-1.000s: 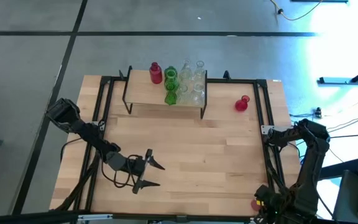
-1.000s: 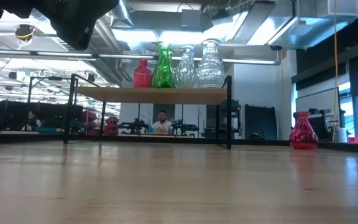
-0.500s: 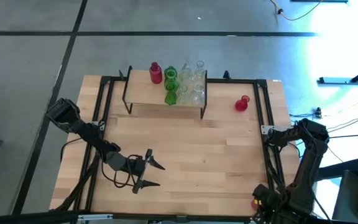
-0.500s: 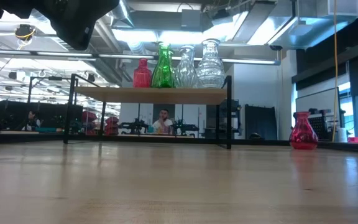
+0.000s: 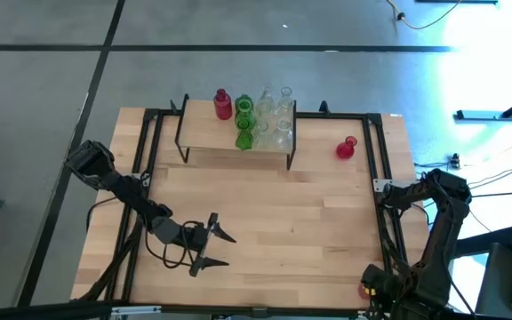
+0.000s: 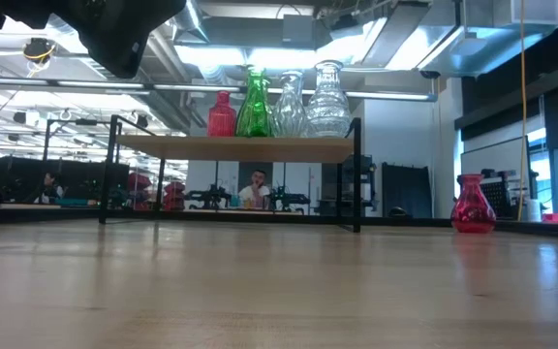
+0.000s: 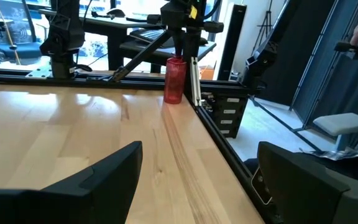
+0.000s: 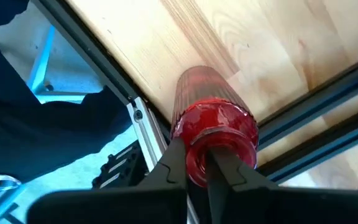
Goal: Sort vases onto shelf
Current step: Put the bottom red vase aligned with the other red vase on the shelf
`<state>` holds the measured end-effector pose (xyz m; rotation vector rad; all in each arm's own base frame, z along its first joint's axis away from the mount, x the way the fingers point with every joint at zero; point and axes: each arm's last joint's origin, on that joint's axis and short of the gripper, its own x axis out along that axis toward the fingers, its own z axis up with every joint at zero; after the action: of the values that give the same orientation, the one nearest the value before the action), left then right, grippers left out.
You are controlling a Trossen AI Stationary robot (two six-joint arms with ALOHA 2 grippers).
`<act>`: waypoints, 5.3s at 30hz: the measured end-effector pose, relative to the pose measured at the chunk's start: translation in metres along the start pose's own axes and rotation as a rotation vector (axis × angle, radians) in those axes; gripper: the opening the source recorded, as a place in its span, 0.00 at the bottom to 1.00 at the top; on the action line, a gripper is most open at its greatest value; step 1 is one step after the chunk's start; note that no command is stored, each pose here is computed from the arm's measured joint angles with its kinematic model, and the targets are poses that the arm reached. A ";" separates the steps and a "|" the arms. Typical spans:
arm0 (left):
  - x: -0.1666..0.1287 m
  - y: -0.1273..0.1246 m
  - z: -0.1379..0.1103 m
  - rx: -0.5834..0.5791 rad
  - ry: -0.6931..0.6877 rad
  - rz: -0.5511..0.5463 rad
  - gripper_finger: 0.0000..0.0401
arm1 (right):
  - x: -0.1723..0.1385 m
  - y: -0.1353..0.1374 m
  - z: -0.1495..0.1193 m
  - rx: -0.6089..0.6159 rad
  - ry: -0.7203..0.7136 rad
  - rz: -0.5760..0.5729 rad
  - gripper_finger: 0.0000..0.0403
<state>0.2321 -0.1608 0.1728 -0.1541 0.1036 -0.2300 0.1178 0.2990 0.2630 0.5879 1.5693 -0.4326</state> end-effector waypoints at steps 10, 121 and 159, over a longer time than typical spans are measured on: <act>0.000 0.000 0.000 0.000 0.000 0.000 0.78 | -0.005 0.006 0.018 -0.101 -0.104 0.021 0.02; 0.000 0.002 -0.003 0.006 0.026 0.005 0.78 | -0.043 0.021 0.354 -0.606 -0.377 0.210 0.49; 0.023 0.051 0.010 -0.092 0.026 0.326 0.78 | 0.084 -0.056 0.154 -0.535 -0.939 0.273 0.44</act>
<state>0.2664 -0.1158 0.1723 -0.2232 0.1637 0.0984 0.2043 0.1718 0.1617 0.1211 0.6345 -0.0360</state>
